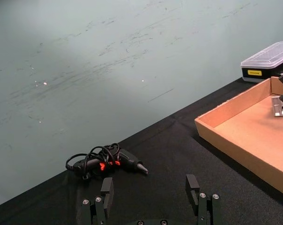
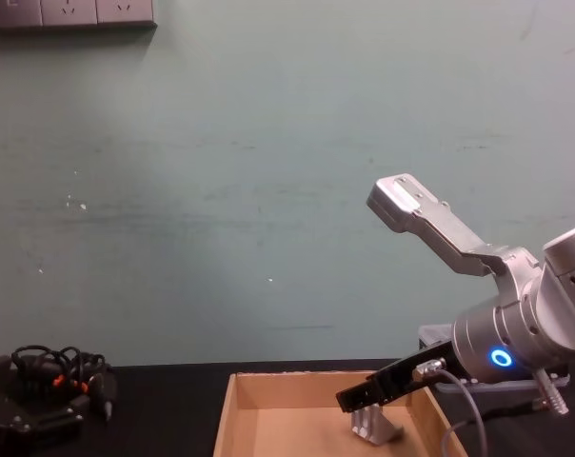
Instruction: Use one hand to pick up the angle iron from the table and place it into the box.
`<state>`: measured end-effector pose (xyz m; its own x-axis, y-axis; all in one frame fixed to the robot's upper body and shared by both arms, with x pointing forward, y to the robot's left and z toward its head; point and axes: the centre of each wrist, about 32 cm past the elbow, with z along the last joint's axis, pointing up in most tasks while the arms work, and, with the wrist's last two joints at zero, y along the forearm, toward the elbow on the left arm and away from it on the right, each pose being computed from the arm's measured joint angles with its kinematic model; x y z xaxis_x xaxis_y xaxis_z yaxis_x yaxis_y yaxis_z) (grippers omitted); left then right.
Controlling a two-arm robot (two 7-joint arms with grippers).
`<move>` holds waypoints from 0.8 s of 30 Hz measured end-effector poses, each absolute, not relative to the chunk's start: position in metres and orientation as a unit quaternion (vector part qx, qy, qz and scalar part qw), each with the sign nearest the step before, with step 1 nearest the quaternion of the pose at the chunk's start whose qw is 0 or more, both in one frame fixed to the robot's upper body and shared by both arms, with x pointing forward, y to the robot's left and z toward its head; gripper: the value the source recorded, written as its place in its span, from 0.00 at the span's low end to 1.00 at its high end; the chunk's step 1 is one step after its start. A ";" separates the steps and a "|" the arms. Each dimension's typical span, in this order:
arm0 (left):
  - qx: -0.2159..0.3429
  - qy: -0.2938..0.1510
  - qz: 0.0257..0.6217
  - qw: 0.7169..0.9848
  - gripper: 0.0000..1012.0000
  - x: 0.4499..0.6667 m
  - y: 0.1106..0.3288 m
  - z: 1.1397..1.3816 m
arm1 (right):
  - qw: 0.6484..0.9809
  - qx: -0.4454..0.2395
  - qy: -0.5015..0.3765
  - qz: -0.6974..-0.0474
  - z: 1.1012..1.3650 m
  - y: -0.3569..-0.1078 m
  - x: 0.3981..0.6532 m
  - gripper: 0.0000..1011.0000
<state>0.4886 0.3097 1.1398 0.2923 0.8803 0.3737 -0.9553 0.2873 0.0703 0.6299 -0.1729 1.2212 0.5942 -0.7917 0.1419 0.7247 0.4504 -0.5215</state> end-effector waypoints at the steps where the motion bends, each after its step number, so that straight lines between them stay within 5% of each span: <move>1: 0.141 -0.132 0.580 0.791 1.00 0.489 0.310 1.140 | 0.849 -0.275 0.061 -0.446 1.221 -0.173 0.630 0.77; 8: 0.141 -0.132 0.580 0.791 1.00 0.489 0.310 1.140 | 0.849 -0.275 0.061 -0.447 1.221 -0.173 0.630 0.97; 24: 0.141 -0.132 0.580 0.791 1.00 0.489 0.310 1.140 | 0.852 -0.266 0.067 -0.447 1.223 -0.175 0.612 0.99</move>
<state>0.4886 0.3097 1.1398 0.2922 0.8803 0.3738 -0.9553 0.2873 0.0703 0.6122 -0.1755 1.2229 0.5914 -0.7967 0.1243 0.7260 0.4590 -0.5121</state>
